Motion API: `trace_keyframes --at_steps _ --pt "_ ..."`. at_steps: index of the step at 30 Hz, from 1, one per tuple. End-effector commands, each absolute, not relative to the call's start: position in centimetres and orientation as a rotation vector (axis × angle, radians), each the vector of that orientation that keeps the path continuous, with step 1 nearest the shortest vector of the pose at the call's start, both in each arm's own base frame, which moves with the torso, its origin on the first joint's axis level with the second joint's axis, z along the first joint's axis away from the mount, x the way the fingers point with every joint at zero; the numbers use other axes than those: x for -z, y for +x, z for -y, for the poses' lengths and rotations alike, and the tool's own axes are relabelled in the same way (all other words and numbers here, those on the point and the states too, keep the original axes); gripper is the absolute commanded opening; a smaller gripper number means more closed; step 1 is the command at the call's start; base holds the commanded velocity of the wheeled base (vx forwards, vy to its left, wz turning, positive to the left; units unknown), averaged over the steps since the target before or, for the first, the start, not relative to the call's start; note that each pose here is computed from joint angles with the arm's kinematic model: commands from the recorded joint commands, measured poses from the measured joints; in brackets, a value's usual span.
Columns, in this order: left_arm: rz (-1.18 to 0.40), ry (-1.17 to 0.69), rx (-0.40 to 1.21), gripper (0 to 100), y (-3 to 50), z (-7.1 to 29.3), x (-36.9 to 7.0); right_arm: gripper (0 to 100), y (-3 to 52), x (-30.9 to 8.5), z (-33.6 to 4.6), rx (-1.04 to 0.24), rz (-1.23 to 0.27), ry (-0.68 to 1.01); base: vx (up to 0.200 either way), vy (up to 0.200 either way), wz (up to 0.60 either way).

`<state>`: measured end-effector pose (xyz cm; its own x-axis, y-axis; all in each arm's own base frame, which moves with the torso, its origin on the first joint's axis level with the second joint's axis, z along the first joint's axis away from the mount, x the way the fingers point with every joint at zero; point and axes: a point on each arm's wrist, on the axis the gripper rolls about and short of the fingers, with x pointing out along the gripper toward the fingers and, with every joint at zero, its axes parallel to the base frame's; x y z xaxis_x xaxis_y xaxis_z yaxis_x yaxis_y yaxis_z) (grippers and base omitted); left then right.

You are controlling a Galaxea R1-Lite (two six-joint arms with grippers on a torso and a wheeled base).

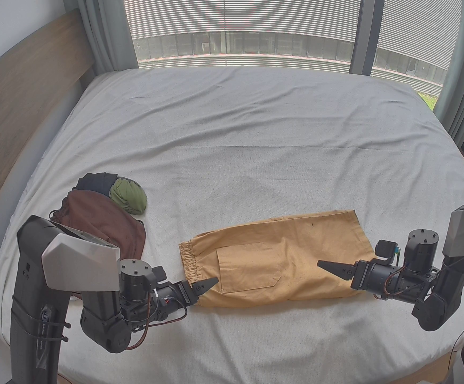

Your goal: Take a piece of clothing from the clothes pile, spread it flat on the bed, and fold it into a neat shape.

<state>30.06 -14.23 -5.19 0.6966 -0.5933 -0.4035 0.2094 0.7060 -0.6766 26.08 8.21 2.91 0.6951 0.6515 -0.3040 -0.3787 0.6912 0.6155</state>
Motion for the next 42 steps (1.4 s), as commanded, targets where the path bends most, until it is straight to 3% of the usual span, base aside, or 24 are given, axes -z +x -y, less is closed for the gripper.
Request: trace_keyframes --at_steps 1,16,39,40,42 --pt "-0.651 -0.637 0.492 100 30.5 14.9 5.8 100 26.1 -3.5 -8.0 -0.611 -0.519 0.555 0.0 0.0 0.0" --pt "-0.63 -0.567 0.416 100 30.7 13.7 6.4 100 26.0 -3.4 -8.2 -0.619 -0.529 0.558 0.0 0.0 0.0" --pt "-0.563 -0.641 0.483 100 33.0 16.0 6.5 100 26.0 -3.3 -8.4 -0.621 -0.535 0.558 0.0 0.0 0.0" --pt "-0.563 -0.641 0.483 0 33.0 16.0 6.5 100 26.0 -3.3 -8.4 -0.621 -0.535 0.558 0.0 0.0 0.0" --pt "-0.566 -0.663 0.478 0 33.0 16.0 6.4 100 26.0 -3.3 -8.4 -0.621 -0.535 0.558 0.0 0.0 0.0"
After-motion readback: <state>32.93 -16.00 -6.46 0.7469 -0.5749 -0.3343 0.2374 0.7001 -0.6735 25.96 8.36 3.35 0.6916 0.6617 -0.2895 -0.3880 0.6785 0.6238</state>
